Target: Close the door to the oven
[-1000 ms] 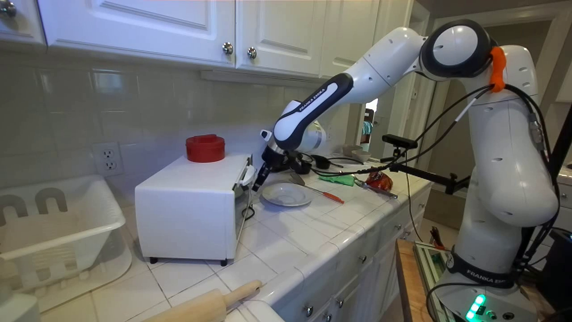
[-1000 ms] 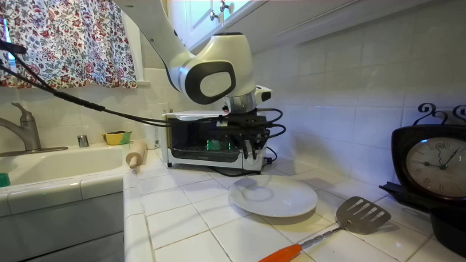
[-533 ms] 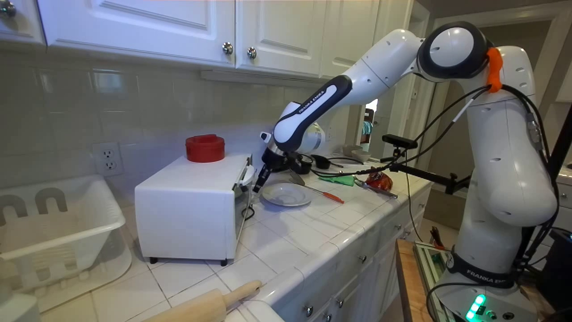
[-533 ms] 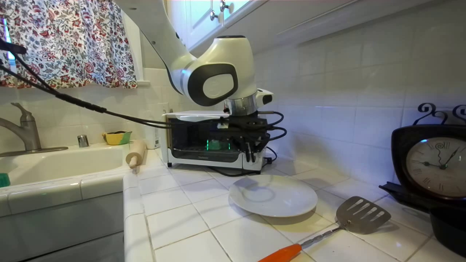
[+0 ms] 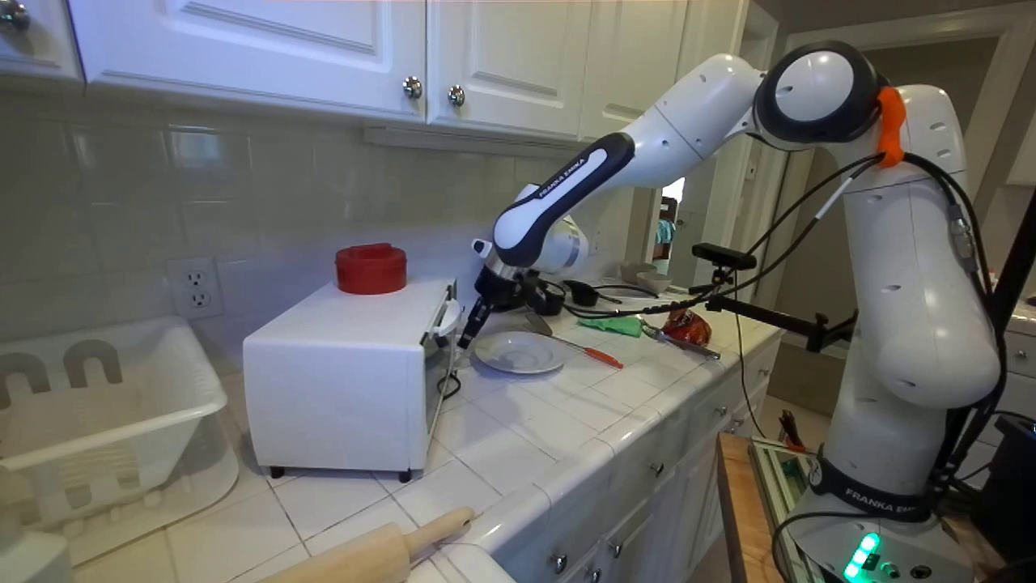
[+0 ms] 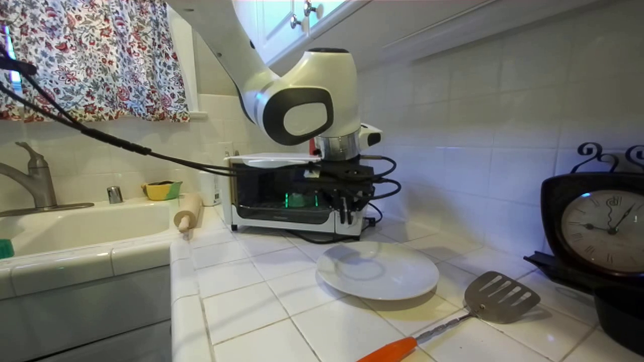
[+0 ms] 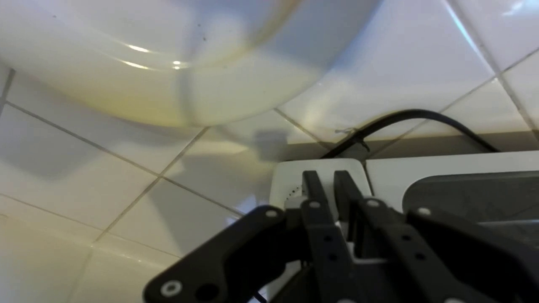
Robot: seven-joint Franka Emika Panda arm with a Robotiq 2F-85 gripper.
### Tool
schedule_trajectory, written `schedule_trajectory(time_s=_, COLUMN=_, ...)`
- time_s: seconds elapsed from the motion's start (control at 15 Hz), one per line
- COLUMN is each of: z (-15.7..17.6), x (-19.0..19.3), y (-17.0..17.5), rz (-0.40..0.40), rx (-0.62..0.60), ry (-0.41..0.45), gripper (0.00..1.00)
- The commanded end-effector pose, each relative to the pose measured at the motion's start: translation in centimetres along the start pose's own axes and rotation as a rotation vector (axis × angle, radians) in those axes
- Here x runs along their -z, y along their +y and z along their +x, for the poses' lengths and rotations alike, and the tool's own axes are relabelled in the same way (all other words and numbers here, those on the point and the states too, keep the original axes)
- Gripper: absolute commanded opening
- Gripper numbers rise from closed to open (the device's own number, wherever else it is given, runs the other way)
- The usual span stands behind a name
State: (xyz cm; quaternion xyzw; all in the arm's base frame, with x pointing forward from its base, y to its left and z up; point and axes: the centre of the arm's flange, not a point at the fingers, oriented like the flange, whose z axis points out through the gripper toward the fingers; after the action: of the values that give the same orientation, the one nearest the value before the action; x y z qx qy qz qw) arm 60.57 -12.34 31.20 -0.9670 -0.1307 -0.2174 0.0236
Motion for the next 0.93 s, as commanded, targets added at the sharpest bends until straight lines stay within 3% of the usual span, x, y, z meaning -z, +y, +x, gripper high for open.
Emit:
schedule_trajectory(time_s=0.0, z=0.4, x=-0.5, y=2.5, rz=0.182, rx=-0.018, ry=0.042, gripper=0.03)
schedule_trajectory(time_s=0.4, z=-1.6, x=-1.6, y=6.7, rz=0.454, rx=-0.086, ry=0.106, gripper=0.03)
schedule_trajectory(time_s=0.87, z=-2.9, x=-3.1, y=9.3, rz=0.654, rx=-0.18, ry=0.118, gripper=0.03)
